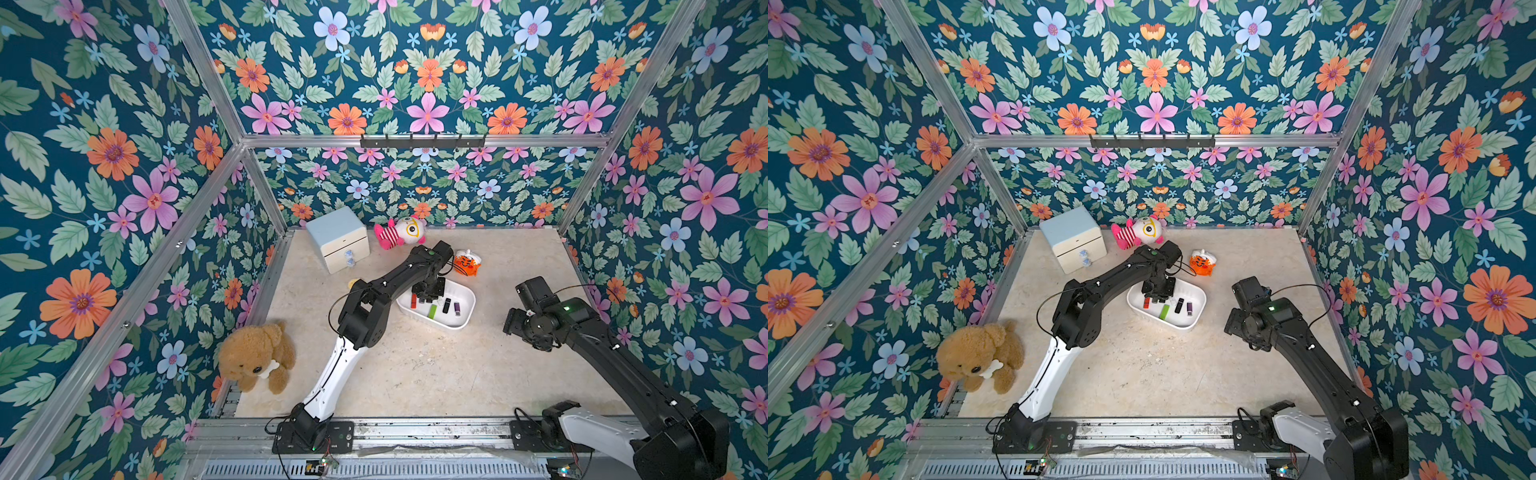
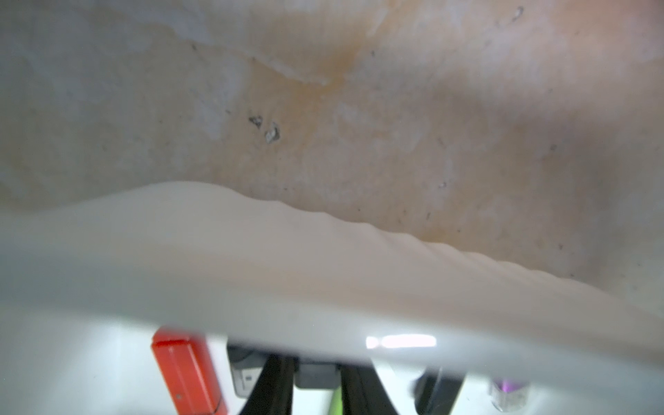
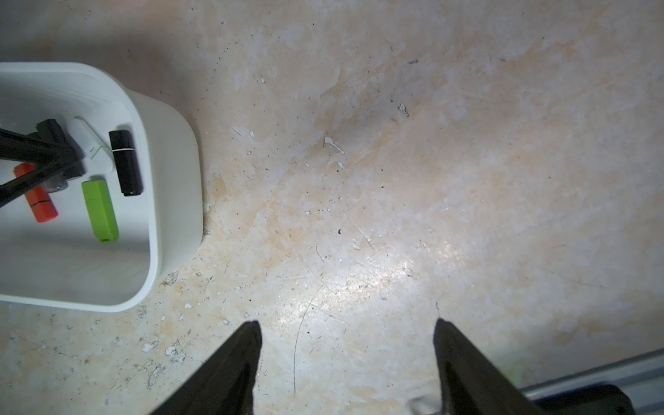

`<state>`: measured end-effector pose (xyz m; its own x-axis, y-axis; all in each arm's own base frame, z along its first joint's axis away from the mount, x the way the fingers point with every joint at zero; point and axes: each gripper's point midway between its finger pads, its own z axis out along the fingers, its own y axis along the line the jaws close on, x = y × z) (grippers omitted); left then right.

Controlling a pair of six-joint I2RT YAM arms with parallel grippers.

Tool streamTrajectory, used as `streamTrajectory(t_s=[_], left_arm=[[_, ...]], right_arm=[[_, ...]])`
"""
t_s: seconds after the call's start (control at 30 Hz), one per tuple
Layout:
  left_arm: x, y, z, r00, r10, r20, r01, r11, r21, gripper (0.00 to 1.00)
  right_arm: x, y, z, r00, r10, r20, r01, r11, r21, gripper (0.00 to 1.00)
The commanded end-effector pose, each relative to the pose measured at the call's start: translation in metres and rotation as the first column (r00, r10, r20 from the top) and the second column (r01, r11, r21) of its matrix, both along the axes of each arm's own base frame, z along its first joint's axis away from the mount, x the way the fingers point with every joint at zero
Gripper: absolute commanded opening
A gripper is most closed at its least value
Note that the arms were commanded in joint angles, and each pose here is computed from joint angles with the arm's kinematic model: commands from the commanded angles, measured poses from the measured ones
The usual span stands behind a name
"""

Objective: Put the usb flash drive into the storage box
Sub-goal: Place the USB flash in the storage box, then reset both arms

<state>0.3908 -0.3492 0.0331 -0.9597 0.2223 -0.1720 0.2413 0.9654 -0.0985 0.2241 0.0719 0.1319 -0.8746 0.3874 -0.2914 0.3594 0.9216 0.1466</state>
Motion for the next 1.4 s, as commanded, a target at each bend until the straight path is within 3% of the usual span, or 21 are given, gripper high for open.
streamTrajectory(t_s=[0.0, 0.07, 0.23, 0.4, 0.6, 0.7, 0.73, 0.8, 0.87, 1.0, 1.07, 1.13, 1.23, 1.37], left_arm=[[0.000, 0.004, 0.000, 1.000, -0.007, 0.002, 0.007, 1.000, 0.018, 0.19], [0.000, 0.003, 0.001, 1.000, -0.007, 0.006, 0.007, 1.000, 0.014, 0.28], [0.000, 0.002, 0.003, 1.000, -0.005, 0.007, 0.005, 1.000, 0.007, 0.38], [0.002, 0.000, 0.013, 1.000, -0.004, 0.023, 0.005, 1.000, -0.014, 0.42], [0.009, -0.015, 0.077, 0.995, 0.014, 0.098, 0.001, 0.987, -0.159, 0.48], [0.015, -0.014, 0.116, 0.989, 0.034, 0.142, -0.001, 0.975, -0.222, 0.62], [0.016, -0.009, 0.127, 0.987, 0.043, 0.156, -0.005, 0.972, -0.235, 0.67], [0.018, 0.007, 0.146, 0.978, 0.060, 0.200, -0.013, 0.973, -0.229, 0.76], [0.021, 0.033, 0.161, 0.963, 0.085, 0.254, -0.033, 0.978, -0.204, 0.98], [0.025, 0.108, 0.157, 0.940, 0.146, 0.309, -0.123, 0.988, -0.095, 1.00], [0.032, 0.159, 0.157, 0.893, 0.189, 0.407, -0.195, 0.980, -0.026, 1.00], [0.033, 0.207, 0.160, 0.843, 0.240, 0.482, -0.260, 0.965, -0.024, 1.00], [0.027, 0.268, 0.179, 0.710, 0.305, 0.635, -0.336, 0.939, -0.076, 0.99], [0.007, 0.308, 0.199, 0.517, 0.251, 0.819, -0.314, 0.945, -0.091, 1.00]], right_arm=[[-0.001, 0.001, -0.001, 1.000, 0.006, 0.001, -0.006, 1.000, 0.006, 0.79], [-0.001, 0.001, 0.000, 1.000, 0.004, 0.003, -0.004, 1.000, 0.007, 0.79], [-0.002, 0.001, 0.000, 1.000, 0.004, 0.001, -0.004, 1.000, 0.010, 0.79], [-0.003, -0.001, 0.002, 1.000, 0.003, 0.007, -0.003, 1.000, 0.004, 0.79], [0.000, -0.009, 0.014, 0.999, -0.009, 0.046, 0.010, 0.999, -0.031, 0.79], [0.006, -0.014, 0.031, 0.991, -0.015, 0.130, 0.020, 0.999, -0.043, 0.82], [0.009, -0.016, 0.039, 0.986, -0.015, 0.168, 0.022, 0.999, -0.043, 0.84], [0.013, -0.020, 0.054, 0.973, -0.022, 0.229, 0.035, 0.998, -0.053, 0.99], [0.019, -0.025, 0.066, 0.959, -0.028, 0.282, 0.050, 0.996, -0.071, 0.99], [0.042, -0.038, 0.072, 0.925, -0.042, 0.377, 0.109, 0.982, -0.156, 0.99], [0.064, -0.048, 0.080, 0.871, -0.015, 0.491, 0.147, 0.962, -0.231, 0.99], [0.082, -0.059, 0.084, 0.800, 0.057, 0.597, 0.178, 0.928, -0.328, 0.99], [0.098, -0.071, 0.086, 0.682, 0.175, 0.710, 0.241, 0.863, -0.444, 0.99], [0.111, -0.087, 0.047, 0.688, 0.138, 0.713, 0.253, 0.875, -0.413, 0.99]])
